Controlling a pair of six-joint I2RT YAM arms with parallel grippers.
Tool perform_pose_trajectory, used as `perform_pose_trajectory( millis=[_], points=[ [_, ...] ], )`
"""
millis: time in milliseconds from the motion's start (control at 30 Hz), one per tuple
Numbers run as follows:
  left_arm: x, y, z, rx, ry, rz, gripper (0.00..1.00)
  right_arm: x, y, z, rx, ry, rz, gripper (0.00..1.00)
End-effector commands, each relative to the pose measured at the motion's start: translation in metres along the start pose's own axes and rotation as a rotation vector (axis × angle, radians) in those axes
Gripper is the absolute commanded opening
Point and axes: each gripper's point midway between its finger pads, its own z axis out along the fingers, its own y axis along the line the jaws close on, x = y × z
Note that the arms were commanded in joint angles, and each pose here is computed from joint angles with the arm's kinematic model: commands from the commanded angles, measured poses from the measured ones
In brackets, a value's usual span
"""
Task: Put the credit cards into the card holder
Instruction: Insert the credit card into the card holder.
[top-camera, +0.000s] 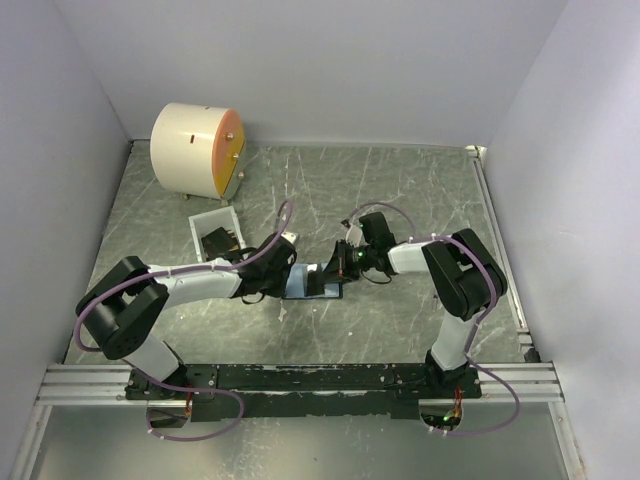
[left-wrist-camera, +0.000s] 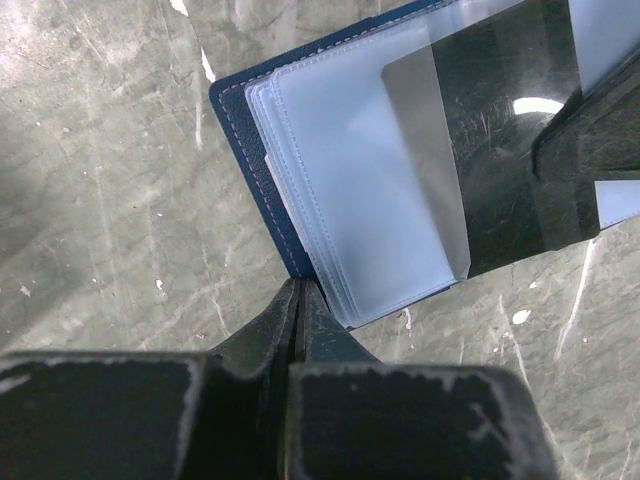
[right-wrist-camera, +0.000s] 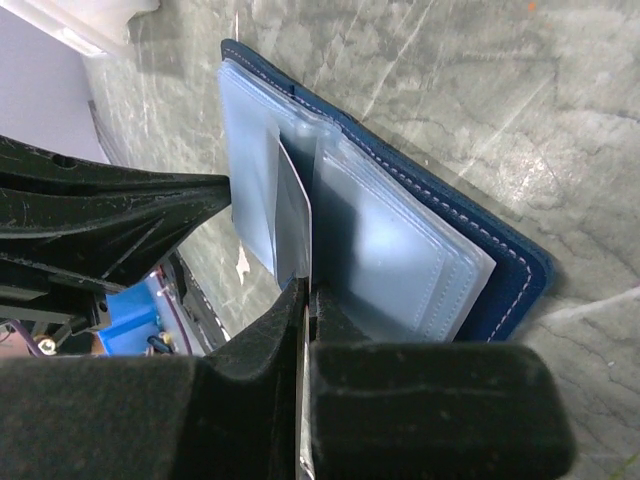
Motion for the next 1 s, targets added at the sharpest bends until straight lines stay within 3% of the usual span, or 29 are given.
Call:
perform_pose_trajectory(
  millis=[0,433,700,967],
  points=[
    [0.031,-0.007,0.008,0.016,0.094,0.006,0.07,0.001,-0.013,0.006,0.051,0.005,0.003,0.0],
    [0.026,-0.022,0.003,0.088,0.06,-0.043,0.07,-0.004,-0.007,0.009,0.032,-0.026,0.026,0.0],
    [0.024,-0.026,0.001,0.095,0.055,-0.052,0.07,-0.005,-0.026,-0.004,0.195,-0.033,-0.035,0.31],
    [0.02,-0.024,0.0,0.084,0.025,-0.076,0.07,-0.02,-0.023,-0.009,0.287,-0.049,-0.139,0.42]
  ],
)
